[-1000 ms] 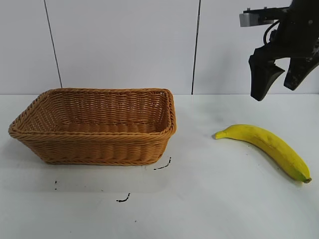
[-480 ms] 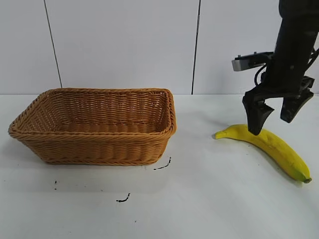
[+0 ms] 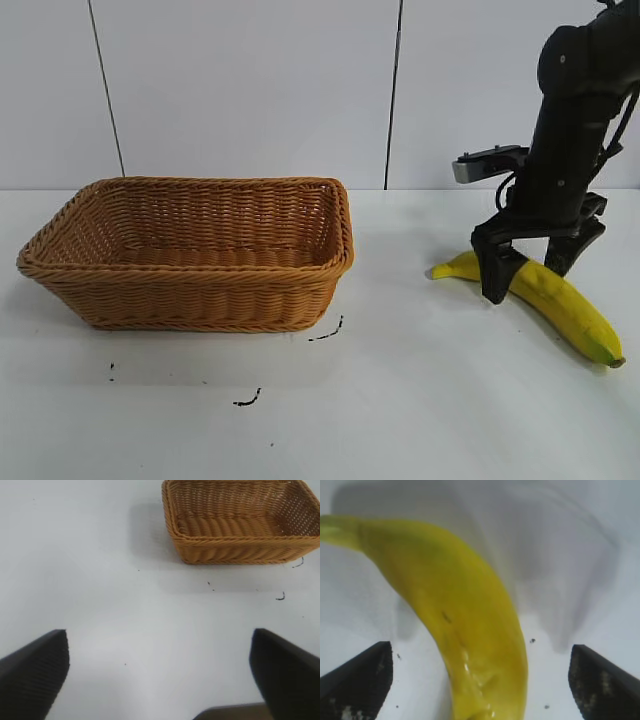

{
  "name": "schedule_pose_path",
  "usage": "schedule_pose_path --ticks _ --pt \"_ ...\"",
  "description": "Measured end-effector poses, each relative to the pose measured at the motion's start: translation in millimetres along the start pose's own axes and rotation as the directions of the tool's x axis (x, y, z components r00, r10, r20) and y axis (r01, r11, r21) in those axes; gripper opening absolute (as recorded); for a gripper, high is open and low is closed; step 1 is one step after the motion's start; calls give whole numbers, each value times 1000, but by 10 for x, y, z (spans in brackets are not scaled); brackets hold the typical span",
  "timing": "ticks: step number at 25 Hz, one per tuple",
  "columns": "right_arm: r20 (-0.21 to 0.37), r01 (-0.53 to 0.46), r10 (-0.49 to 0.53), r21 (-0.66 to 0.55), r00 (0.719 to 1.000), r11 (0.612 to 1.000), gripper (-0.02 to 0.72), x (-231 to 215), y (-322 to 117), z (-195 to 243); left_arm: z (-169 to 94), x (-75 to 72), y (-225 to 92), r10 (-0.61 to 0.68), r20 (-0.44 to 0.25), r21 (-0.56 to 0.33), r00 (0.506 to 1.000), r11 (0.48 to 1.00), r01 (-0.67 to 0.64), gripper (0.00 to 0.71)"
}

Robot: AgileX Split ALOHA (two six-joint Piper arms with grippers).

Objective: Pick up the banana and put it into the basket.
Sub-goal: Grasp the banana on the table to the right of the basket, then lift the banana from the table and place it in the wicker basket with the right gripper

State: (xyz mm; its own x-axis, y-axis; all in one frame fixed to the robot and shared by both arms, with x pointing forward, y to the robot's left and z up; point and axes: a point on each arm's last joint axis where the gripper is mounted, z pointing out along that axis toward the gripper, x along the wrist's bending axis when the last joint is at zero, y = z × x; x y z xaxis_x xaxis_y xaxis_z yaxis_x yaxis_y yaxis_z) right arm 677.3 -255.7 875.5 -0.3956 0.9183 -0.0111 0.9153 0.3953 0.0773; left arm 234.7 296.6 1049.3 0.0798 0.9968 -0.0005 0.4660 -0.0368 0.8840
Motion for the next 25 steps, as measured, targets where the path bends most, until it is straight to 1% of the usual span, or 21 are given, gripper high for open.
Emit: schedule_pose_path --ticks 2,3,4,5,10,12,16,18,19,21,25 --pt "2 -20 20 1 1000 1000 454 -2 -1 0 0 0 0 0 0 0 1000 1000 0 695" --pt "6 -30 30 2 1000 1000 370 -5 -2 0 0 0 0 0 0 0 1000 1000 0 695" --pt "8 -44 44 3 999 999 311 -8 -3 4 0 0 0 0 0 0 1000 1000 0 695" --pt "13 -47 47 3 999 999 321 -12 -2 0 0 0 0 0 0 0 1000 1000 0 695" --pt "17 -52 52 8 999 999 320 -15 -8 -12 0 0 0 0 0 0 1000 1000 0 695" --pt "18 -52 52 5 999 999 320 -19 8 -96 0 0 0 0 0 0 1000 1000 0 695" --pt "29 -51 53 -37 998 998 320 -49 120 -540 0 0 0 0 0 0 1000 1000 0 695" --pt "29 -55 57 -60 998 997 320 -57 174 -809 0 0 0 0 0 0 1000 1000 0 695" --pt "19 -61 63 -72 998 996 320 -54 206 -939 0 0 0 0 0 0 1000 1000 0 695" --pt "3 -69 70 -114 998 991 320 -49 275 -1168 0 0 0 0 0 0 1000 1000 0 695" --pt "-4 -72 73 -230 997 971 320 -52 418 -1495 0 0 0 0 0 0 1000 1000 0 695"
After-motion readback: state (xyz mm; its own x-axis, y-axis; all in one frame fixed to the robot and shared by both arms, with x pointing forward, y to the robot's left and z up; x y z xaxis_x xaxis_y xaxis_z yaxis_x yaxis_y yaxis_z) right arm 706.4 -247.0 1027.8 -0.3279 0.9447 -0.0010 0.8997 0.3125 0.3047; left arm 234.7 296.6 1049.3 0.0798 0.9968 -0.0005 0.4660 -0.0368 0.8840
